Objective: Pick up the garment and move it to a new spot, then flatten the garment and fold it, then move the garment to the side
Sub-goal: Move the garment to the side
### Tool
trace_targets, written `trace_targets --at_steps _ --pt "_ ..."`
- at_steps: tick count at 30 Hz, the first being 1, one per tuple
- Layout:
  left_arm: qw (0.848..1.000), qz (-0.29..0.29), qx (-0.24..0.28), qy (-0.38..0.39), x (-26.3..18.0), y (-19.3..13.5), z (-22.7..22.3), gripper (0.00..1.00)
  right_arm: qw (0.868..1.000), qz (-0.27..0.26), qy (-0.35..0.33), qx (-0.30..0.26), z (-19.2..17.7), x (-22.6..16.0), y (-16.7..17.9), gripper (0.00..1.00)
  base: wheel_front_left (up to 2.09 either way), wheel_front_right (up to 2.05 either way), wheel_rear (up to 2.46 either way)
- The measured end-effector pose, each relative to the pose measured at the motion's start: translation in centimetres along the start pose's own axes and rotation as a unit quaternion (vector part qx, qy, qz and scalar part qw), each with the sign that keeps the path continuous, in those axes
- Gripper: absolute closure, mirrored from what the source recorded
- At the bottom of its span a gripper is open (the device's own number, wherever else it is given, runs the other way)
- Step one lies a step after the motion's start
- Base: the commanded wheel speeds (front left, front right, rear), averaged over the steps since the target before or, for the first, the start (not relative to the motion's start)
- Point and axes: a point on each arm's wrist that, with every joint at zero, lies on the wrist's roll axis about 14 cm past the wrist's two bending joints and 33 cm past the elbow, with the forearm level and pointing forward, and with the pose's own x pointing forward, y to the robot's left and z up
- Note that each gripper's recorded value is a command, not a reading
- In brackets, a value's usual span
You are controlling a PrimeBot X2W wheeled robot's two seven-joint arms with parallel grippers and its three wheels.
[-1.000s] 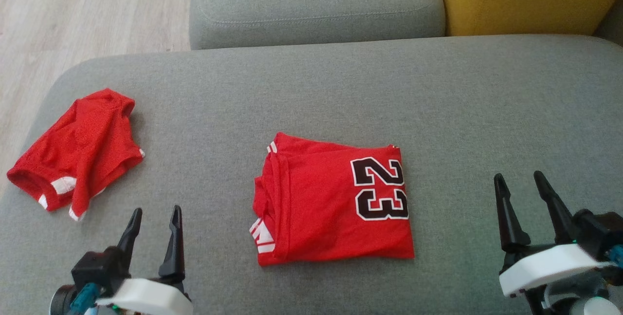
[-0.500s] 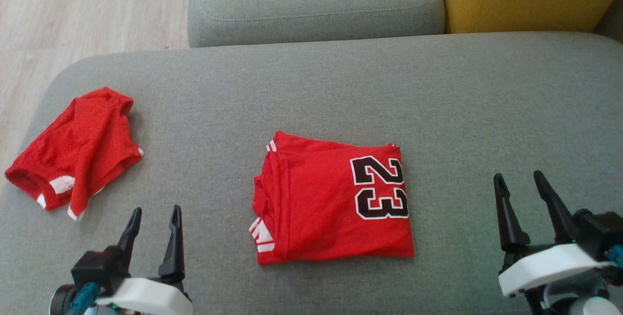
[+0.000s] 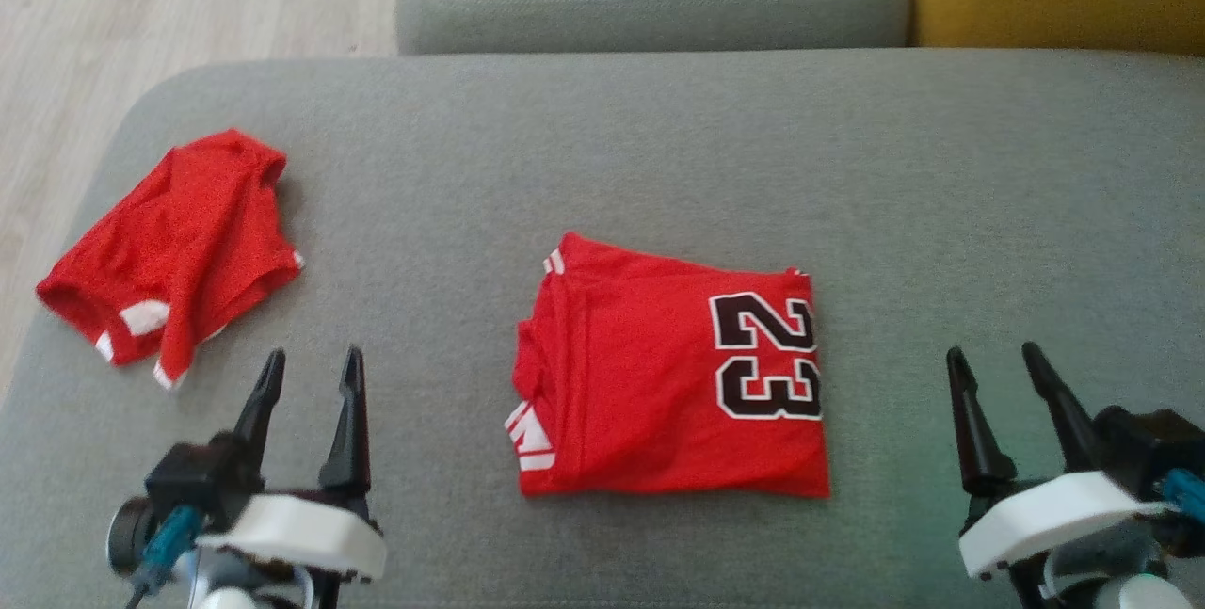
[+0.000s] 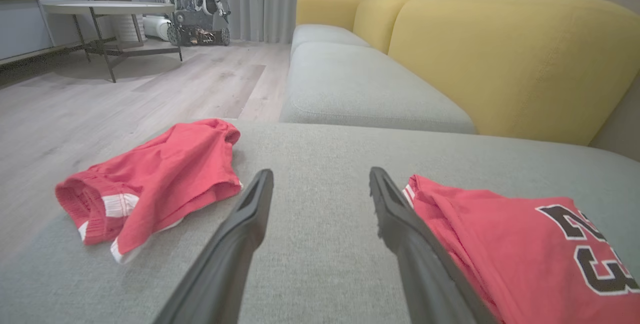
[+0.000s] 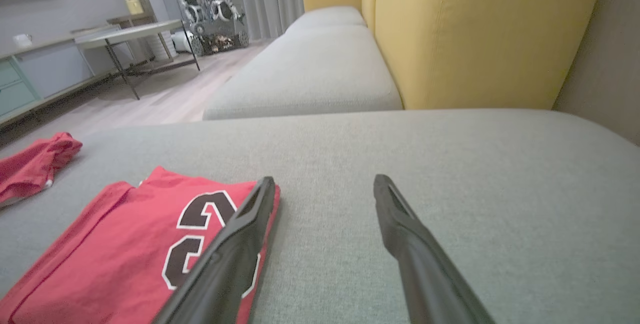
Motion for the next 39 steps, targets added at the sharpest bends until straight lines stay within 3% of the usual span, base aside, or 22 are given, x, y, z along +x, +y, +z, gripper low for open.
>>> trace_targets --at_steps 9,16,20,21,31,39 --pt "0.999 0.019 -0.006 -0.04 2.0 1.0 1.8 0.0 0.994 0.058 0.093 0.009 -5.4 4.3 3.4 0.0 0.0 0.0 0.0" --pt "0.998 0.055 -0.016 -0.027 1.8 2.9 0.7 0.0 0.975 0.1 0.2 0.013 -11.5 5.8 6.2 0.0 0.0 0.0 0.0" --pt "0.997 0.067 -0.015 -0.025 1.5 3.5 0.5 0.0 0.968 0.105 0.229 0.013 -12.8 6.6 6.7 0.0 0.0 0.0 0.0" --pt "0.997 0.068 -0.015 -0.024 1.6 3.6 0.4 0.0 0.966 0.106 0.236 0.015 -12.9 7.0 6.8 1.0 0.0 0.0 0.0" --pt "0.999 0.04 -0.021 -0.029 3.4 1.9 0.5 0.0 0.968 0.107 0.226 0.008 -12.2 7.2 6.4 1.0 0.0 0.0 0.0" --pt "0.998 -0.032 -0.026 -0.036 6.5 -2.4 0.6 0.0 0.977 0.098 0.188 -0.026 -9.6 7.4 3.9 1.0 0.0 0.0 0.0"
